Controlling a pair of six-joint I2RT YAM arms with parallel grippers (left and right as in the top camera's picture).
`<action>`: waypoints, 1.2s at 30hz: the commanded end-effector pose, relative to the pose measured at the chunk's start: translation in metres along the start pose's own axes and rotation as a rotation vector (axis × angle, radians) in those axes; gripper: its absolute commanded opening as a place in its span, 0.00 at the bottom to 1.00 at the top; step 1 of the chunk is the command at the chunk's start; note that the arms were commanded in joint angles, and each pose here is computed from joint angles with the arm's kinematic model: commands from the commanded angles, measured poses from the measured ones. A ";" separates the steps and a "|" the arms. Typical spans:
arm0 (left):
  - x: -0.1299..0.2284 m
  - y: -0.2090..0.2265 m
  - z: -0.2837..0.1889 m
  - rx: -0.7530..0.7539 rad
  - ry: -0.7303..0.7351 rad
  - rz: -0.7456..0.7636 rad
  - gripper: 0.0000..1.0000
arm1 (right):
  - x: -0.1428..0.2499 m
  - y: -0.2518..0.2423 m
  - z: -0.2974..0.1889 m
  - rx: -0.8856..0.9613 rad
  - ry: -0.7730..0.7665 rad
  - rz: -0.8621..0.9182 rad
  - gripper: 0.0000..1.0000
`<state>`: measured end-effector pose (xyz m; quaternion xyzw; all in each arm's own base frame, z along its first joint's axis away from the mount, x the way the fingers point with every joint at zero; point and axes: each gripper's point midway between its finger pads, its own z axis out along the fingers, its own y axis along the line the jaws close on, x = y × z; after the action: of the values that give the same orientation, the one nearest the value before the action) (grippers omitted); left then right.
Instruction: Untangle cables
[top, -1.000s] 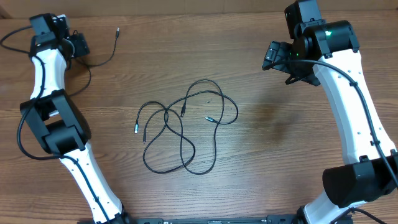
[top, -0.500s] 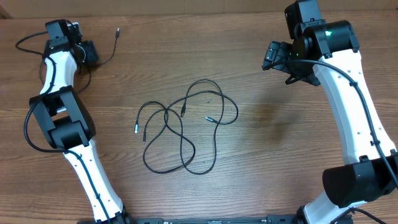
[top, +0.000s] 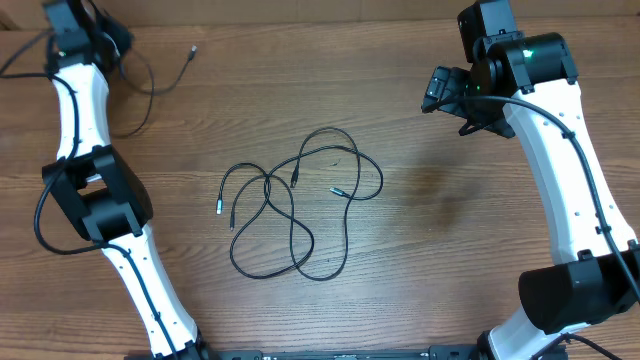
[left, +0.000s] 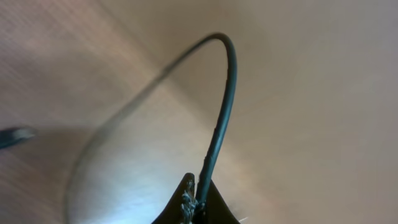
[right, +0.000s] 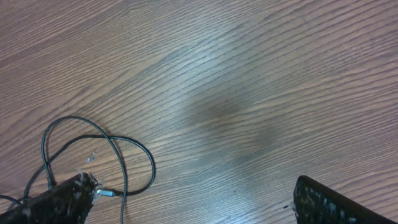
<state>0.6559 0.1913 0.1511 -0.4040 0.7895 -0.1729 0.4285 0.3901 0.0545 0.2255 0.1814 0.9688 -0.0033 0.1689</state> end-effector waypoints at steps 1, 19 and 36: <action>-0.059 -0.068 -0.060 0.188 -0.095 -0.328 0.04 | -0.005 -0.002 -0.003 0.005 -0.020 0.012 1.00; -0.106 0.013 -0.075 -0.155 -0.397 -0.361 0.26 | -0.005 -0.002 -0.003 0.005 -0.020 0.012 1.00; -0.038 0.067 -0.062 -0.428 -0.054 0.164 0.59 | -0.005 -0.002 -0.003 0.005 -0.020 0.012 1.00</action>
<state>0.5877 0.2620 0.1832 -0.4522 0.8001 0.0273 0.3931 0.3901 0.0546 0.2254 0.1814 0.9688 -0.0031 0.1688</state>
